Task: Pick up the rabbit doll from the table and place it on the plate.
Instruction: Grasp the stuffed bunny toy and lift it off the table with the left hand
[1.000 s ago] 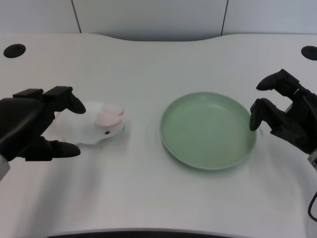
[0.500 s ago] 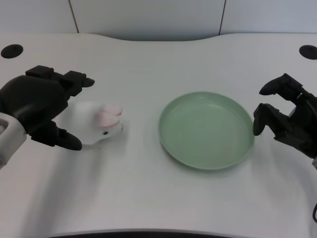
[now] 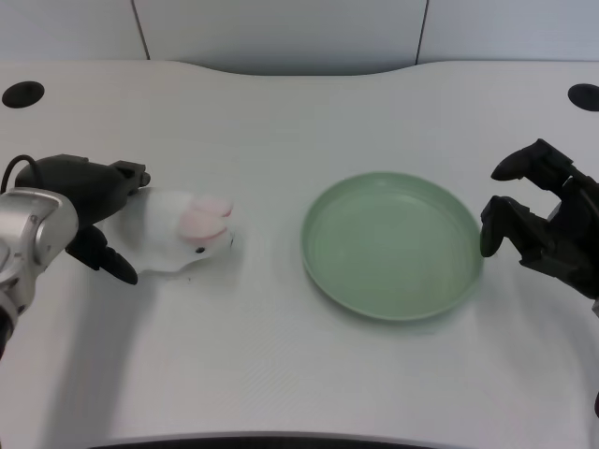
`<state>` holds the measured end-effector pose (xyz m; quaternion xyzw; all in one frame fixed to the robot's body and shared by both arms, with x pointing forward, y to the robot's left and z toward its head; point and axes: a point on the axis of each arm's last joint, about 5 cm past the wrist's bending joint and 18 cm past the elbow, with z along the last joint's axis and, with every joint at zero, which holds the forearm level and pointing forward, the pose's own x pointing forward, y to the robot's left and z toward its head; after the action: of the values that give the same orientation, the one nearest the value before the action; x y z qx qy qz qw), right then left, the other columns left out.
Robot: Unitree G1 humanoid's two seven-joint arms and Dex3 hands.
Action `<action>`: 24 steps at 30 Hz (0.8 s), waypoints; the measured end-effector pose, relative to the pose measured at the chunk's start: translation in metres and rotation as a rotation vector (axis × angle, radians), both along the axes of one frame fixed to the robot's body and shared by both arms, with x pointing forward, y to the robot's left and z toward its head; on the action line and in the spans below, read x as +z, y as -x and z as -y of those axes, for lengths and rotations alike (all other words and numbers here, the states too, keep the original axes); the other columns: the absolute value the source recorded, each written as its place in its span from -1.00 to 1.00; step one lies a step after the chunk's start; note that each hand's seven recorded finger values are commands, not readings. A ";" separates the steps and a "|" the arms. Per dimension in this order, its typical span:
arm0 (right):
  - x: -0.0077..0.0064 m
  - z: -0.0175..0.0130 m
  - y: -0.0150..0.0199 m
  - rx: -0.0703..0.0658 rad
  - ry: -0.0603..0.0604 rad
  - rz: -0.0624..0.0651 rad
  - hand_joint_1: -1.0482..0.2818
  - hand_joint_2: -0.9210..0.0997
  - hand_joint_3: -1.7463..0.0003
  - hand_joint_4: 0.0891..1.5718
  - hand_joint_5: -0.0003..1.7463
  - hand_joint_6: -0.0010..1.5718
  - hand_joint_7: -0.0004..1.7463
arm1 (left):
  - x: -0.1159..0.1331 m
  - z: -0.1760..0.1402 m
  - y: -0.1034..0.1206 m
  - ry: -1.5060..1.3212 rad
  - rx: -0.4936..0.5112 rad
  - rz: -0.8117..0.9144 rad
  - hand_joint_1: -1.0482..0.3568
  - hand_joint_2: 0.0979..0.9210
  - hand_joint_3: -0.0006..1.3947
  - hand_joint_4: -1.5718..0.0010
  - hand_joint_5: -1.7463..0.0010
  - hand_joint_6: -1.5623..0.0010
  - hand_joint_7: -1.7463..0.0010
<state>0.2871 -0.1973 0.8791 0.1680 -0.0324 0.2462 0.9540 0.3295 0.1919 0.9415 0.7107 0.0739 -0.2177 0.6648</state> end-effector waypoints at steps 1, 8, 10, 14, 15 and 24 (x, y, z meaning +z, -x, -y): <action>0.0002 -0.0004 -0.0001 0.000 0.000 0.000 -0.02 -0.23 0.02 -0.08 1.00 -0.31 0.88 | -0.002 0.002 -0.002 -0.008 0.003 -0.006 -0.91 0.82 -1.00 1.00 0.61 1.00 0.56; 0.0013 -0.0013 -0.0006 -0.003 0.004 0.001 -0.01 -0.23 0.01 -0.06 1.00 -0.31 0.87 | -0.007 0.013 -0.009 -0.034 0.027 -0.029 -0.85 0.76 -1.00 1.00 0.54 1.00 0.47; 0.0016 -0.0014 -0.0007 -0.002 0.002 -0.002 0.00 -0.23 0.01 -0.06 1.00 -0.31 0.88 | -0.008 0.015 -0.010 -0.036 0.030 -0.037 -0.84 0.75 -1.00 1.00 0.54 1.00 0.46; 0.0025 -0.0017 -0.0011 0.000 0.001 -0.003 -0.02 -0.22 0.00 -0.08 1.00 -0.31 0.89 | -0.010 0.018 -0.010 -0.037 0.031 -0.035 -0.75 0.64 -1.00 1.00 0.46 1.00 0.40; 0.0022 -0.0019 -0.0010 0.001 -0.001 -0.004 -0.02 -0.22 0.00 -0.08 1.00 -0.31 0.90 | -0.011 0.018 -0.010 -0.037 0.033 -0.034 -0.74 0.62 -1.00 1.00 0.45 1.00 0.39; -0.0003 -0.0030 -0.0005 -0.010 -0.003 -0.023 -0.01 -0.20 0.00 -0.04 1.00 -0.31 0.90 | -0.007 0.021 -0.013 -0.012 0.034 -0.030 -0.69 0.55 -1.00 1.00 0.45 1.00 0.34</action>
<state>0.2876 -0.1944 0.8788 0.1723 -0.0225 0.2394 0.9552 0.3422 0.1714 0.9341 0.7100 0.0972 -0.2165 0.6630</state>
